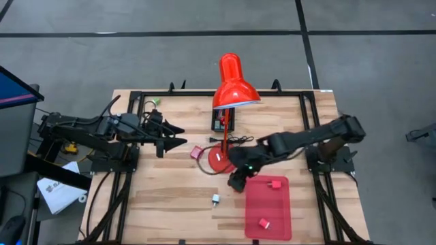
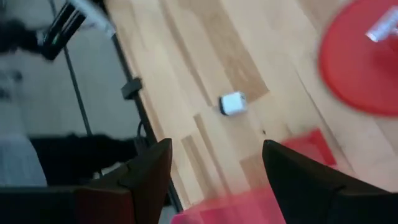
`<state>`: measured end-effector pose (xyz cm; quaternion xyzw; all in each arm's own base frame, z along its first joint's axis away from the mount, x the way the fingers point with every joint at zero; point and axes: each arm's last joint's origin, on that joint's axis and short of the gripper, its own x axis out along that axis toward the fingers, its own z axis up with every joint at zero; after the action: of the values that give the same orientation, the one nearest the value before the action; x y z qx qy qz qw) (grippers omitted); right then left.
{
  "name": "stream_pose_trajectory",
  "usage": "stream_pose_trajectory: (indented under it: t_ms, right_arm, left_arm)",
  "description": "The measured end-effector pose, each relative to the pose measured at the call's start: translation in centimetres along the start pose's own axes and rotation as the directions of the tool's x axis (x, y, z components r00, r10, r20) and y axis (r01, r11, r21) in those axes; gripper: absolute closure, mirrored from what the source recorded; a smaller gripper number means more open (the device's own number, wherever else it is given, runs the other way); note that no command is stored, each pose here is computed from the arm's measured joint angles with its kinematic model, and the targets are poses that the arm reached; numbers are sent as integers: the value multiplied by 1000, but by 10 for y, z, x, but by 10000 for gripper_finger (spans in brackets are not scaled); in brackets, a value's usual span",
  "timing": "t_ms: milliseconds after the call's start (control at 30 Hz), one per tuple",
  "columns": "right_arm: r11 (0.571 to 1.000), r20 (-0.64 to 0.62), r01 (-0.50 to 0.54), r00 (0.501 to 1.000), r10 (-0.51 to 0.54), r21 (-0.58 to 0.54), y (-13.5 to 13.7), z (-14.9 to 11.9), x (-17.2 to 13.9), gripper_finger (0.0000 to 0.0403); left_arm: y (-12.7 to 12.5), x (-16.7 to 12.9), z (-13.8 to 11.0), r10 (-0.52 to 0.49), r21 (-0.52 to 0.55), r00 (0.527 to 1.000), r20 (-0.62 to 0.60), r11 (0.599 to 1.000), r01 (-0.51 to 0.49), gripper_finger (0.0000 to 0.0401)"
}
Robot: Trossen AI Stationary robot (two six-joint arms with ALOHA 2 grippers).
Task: Pick & Place Office items
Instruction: Put the bottom red charger adapter into the red bin
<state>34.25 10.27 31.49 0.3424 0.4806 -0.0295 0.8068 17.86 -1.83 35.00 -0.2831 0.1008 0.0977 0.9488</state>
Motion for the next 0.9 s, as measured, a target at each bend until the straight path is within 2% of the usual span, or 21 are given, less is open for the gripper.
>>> stream_pose_trajectory:
  t_ms: [100,200,367,433,533,600,667,800,900]
  right_arm:
    - [996,-51,12,999,-17,-94,8,8,4,159]
    - [990,-122,38,991,-55,-135,12,11,11,157]
    - [993,-258,87,960,-105,-83,8,10,20,157]
    - [991,-251,108,960,-125,-80,9,9,19,157]
    - [990,-141,119,982,-128,-69,15,7,-3,158]
    - [991,-14,121,992,-122,-53,22,3,-29,158]
    - [992,142,127,982,-123,-19,26,0,-60,158]
    - [985,429,137,887,-168,104,25,-14,-120,158]
    - [980,573,116,798,-188,159,22,-23,-153,158]
  left_arm:
    - [0,-2,-1,-2,-2,1000,-11,1000,2,116]
    - [-1,-3,-1,-11,-3,1000,-10,1000,11,116]
    - [0,-5,-2,-7,-22,1000,-19,1000,7,116]
    - [2,-6,-4,14,-25,999,-47,1000,-15,116]
    - [8,-7,-13,80,-1,988,-135,997,-80,116]
    - [12,-8,-21,123,33,971,-204,992,-118,116]
    - [11,-6,-26,136,75,960,-246,990,-121,116]
    - [-1,9,-41,116,244,944,-309,969,-39,124]
    - [-6,38,-60,155,337,914,-375,941,-21,146]
